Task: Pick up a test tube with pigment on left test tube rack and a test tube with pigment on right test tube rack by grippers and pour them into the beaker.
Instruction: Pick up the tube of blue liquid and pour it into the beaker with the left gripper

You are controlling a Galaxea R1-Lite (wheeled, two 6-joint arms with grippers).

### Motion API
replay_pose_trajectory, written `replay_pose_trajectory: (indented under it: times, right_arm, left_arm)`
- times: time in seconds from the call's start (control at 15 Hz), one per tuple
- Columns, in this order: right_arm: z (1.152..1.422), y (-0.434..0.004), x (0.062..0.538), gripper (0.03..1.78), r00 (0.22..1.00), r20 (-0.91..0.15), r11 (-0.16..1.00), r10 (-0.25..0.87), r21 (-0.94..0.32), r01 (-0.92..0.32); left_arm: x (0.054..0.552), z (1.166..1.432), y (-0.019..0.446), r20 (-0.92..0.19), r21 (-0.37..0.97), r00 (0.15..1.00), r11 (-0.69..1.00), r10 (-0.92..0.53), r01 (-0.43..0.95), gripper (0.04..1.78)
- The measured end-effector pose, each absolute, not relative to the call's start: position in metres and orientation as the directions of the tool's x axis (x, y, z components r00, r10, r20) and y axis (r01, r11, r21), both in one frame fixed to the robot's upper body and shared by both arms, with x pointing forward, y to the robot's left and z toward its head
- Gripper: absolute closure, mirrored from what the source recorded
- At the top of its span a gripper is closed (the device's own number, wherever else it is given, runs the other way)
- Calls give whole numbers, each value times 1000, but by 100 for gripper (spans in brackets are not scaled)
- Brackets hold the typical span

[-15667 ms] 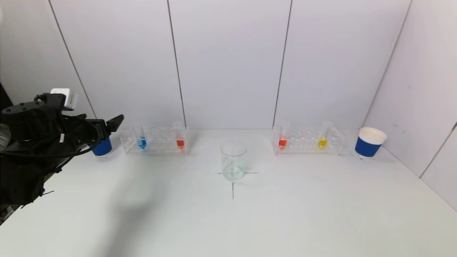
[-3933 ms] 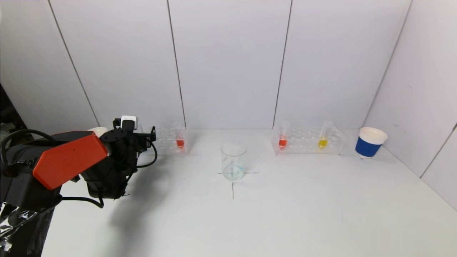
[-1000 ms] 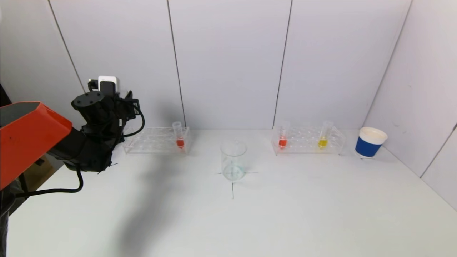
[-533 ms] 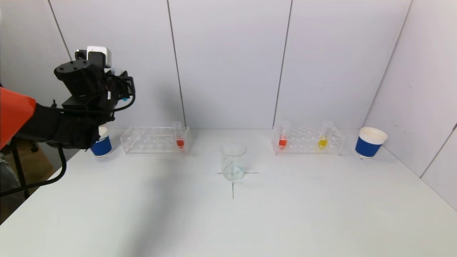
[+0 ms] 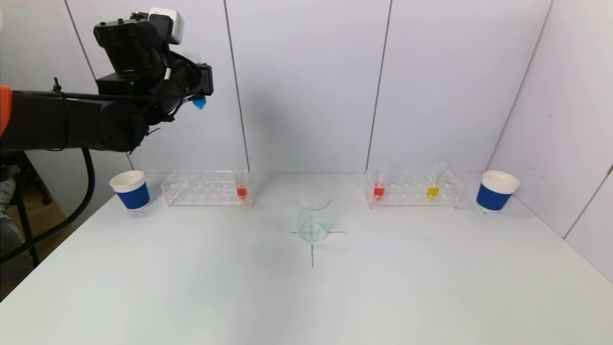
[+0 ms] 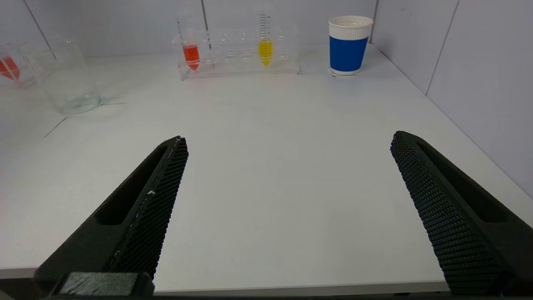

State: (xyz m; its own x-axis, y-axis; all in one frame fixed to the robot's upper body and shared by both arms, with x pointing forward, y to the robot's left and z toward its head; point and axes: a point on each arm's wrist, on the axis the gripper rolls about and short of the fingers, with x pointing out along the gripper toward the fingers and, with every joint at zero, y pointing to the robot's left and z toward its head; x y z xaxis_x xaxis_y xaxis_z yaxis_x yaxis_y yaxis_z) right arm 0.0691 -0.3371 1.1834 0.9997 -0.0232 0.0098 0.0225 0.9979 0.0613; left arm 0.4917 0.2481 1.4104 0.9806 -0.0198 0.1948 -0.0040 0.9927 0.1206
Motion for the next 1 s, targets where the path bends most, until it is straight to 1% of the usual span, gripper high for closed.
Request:
replay_pose_trajectory:
  times: [0.2,0.47,0.8,1.0]
  right_arm:
    - [1183,-337,69,4,1000,10,998,-23,61,23]
    - [1183,-337,69,4,1000,9,998,-23,61,23]
    - [1183,-337,69,4,1000,9,998,-23,61,23]
    - [1183,-337,69,4,1000,10,998,-23,61,23]
  left_arm:
    - [501,1410,228,180,140,970,981,-162,138,135]
    - [517,1396,214,117,174,919,919,-376,354,135]
    - [536,1387,203,62,196,807,800,-588,568,135]
    - [548,1370,196,36,270,719,700,-694,661,135]
